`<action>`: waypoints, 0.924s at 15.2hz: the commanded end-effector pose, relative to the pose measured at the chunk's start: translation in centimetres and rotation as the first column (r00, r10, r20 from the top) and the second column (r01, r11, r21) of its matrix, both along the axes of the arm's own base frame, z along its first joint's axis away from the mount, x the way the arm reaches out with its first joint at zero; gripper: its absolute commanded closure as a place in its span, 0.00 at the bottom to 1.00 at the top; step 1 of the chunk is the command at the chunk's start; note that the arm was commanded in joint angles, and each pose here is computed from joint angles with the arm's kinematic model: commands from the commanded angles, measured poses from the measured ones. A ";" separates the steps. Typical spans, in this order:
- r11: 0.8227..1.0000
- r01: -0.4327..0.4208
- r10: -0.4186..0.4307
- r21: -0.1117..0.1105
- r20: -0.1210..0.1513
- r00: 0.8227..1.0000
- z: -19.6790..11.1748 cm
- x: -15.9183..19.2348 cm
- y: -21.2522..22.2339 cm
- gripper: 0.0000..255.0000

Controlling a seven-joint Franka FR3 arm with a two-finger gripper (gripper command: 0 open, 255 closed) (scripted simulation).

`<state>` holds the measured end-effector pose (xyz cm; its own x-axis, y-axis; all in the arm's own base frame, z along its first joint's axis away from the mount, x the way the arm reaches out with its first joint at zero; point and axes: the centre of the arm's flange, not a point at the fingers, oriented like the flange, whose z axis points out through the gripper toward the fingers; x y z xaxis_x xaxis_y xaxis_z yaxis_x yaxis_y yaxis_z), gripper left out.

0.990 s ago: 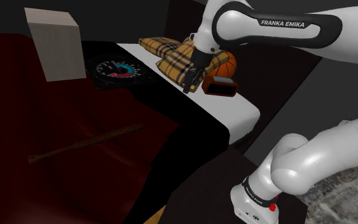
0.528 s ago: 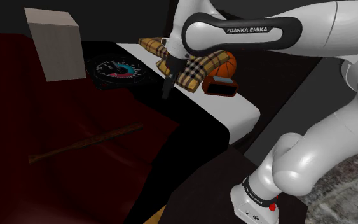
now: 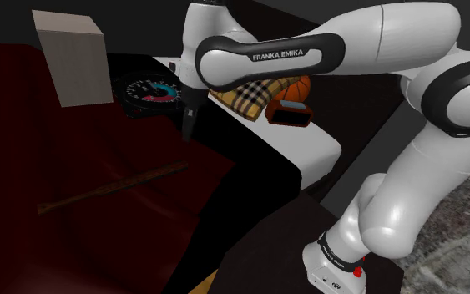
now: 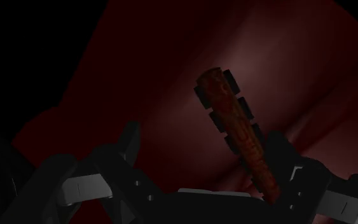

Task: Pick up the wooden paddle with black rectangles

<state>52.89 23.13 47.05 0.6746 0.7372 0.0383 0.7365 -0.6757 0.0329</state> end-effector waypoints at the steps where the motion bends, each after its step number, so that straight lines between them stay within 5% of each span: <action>1: 0.997 -0.071 0.071 -0.008 0.005 0.997 -1.3 0.5 2.4 0.00; 7: 0.961 -0.274 0.275 -0.035 0.017 0.961 -4.5 1.5 9.7 0.00; 14: 0.867 -0.494 0.497 -0.068 0.022 0.868 -8.5 0.8 18.1 0.00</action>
<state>53.78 39.90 39.12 0.2542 0.9671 0.0061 0.9630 -0.2537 0.0913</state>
